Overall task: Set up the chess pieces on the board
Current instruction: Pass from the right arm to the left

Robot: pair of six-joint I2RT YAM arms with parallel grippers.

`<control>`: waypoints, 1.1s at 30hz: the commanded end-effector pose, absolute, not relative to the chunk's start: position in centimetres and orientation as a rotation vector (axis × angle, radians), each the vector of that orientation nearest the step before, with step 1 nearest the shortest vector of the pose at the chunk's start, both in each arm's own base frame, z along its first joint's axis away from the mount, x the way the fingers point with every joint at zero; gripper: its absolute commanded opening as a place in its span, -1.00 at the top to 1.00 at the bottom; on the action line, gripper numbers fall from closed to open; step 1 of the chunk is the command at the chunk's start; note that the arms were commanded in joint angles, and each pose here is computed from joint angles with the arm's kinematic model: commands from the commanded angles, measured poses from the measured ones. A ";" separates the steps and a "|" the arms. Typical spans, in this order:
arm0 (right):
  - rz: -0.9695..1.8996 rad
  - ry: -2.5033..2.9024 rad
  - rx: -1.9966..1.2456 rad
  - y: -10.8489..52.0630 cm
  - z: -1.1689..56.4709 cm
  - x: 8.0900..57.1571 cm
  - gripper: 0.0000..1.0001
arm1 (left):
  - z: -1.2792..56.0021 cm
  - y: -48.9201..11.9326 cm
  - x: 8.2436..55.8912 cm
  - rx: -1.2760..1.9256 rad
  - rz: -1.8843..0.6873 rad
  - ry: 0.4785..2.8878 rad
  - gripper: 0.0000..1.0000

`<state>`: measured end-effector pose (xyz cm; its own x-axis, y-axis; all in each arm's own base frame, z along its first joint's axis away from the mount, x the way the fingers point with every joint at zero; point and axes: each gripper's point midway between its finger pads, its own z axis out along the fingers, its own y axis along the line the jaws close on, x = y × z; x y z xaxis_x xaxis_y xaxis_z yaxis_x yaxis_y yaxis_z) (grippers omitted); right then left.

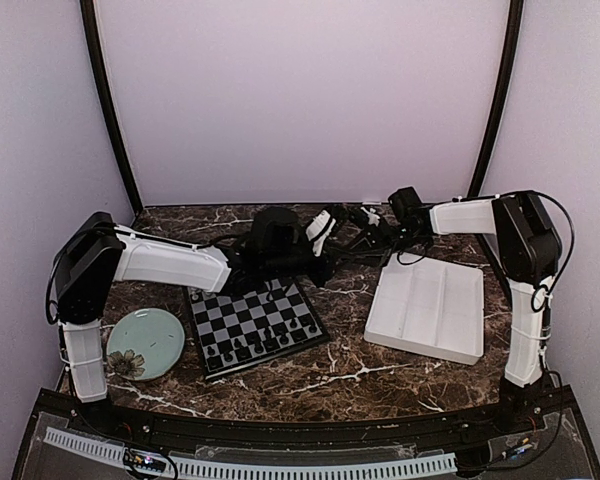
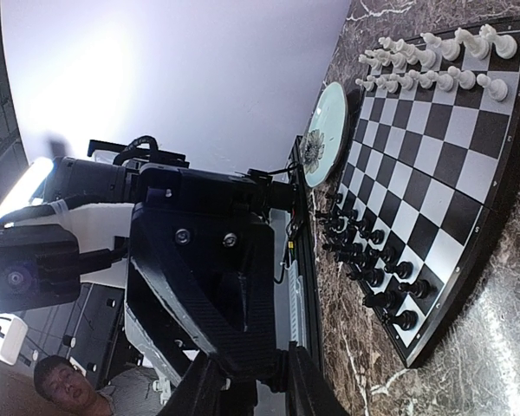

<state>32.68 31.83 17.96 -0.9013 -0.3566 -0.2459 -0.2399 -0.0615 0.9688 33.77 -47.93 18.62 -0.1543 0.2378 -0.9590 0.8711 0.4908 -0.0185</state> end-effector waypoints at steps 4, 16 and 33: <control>-2.171 -2.060 0.744 31.8 20.4 31.8 0.49 | 19.3 -47.7 34.2 0.943 -0.712 1.671 0.71; -2.179 -2.055 0.760 31.7 20.8 31.4 0.47 | 20.2 -47.7 32.8 1.038 -0.728 1.632 0.79; -2.181 -2.040 0.761 31.7 20.8 31.2 0.47 | 20.7 -46.8 32.9 1.032 -0.675 1.618 0.41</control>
<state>32.00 31.73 18.58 -0.8988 -0.3600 -0.2499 -0.2425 -0.0665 0.9679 33.22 -47.74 18.72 -0.0986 0.2922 -0.9513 0.8897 0.4540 0.0472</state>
